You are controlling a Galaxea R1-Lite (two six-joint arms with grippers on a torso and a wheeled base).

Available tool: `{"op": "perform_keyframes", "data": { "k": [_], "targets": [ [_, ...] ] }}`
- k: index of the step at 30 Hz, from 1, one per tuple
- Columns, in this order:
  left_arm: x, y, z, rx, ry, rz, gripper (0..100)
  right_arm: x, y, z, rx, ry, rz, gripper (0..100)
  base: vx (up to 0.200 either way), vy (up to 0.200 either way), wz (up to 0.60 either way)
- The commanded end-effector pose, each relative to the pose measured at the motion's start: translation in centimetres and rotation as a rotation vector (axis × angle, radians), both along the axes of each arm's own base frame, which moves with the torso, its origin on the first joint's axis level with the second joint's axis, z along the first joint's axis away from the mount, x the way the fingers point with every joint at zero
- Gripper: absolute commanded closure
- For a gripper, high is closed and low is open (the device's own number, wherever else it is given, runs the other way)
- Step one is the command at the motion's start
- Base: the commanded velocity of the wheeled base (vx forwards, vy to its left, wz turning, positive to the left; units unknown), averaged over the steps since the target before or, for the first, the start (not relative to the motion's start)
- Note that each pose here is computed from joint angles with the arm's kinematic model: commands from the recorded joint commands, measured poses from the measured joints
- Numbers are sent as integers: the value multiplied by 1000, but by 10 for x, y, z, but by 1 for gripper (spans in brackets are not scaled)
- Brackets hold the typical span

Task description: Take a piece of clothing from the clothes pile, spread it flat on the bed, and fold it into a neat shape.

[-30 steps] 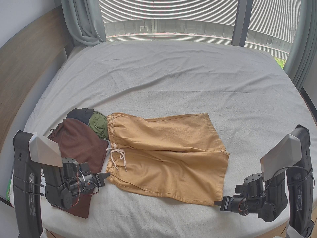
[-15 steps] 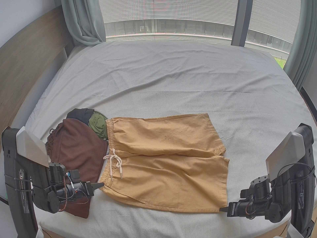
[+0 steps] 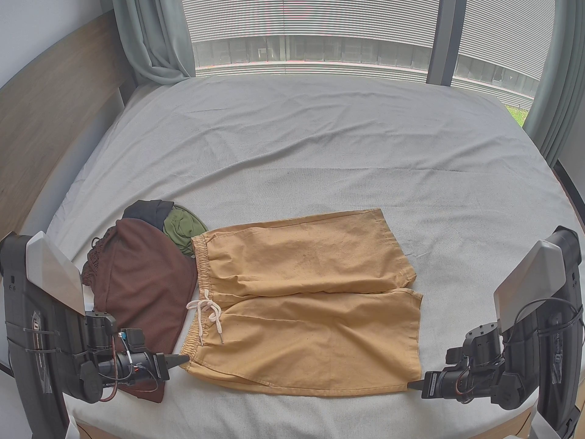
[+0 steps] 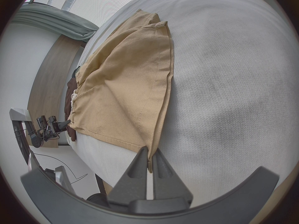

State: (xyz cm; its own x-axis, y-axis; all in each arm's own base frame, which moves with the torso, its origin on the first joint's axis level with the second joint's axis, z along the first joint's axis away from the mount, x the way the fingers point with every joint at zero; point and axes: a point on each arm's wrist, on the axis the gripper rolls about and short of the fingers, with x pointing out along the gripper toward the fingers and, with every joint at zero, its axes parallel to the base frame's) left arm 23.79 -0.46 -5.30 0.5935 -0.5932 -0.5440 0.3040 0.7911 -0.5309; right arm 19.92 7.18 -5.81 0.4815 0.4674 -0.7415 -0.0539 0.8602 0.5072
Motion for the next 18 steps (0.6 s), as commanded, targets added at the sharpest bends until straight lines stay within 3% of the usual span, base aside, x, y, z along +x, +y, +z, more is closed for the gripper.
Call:
{"op": "perform_keyframes", "data": {
  "k": [1,18],
  "targets": [
    [-3,0,-1,6,10,-8,100,-3,-1,0,-4,14,1,100,0,0,0],
    [-14,-1,-3,26,34,-34,100,0,-1,16,20,-54,-2,100,0,0,0]
  ]
}}
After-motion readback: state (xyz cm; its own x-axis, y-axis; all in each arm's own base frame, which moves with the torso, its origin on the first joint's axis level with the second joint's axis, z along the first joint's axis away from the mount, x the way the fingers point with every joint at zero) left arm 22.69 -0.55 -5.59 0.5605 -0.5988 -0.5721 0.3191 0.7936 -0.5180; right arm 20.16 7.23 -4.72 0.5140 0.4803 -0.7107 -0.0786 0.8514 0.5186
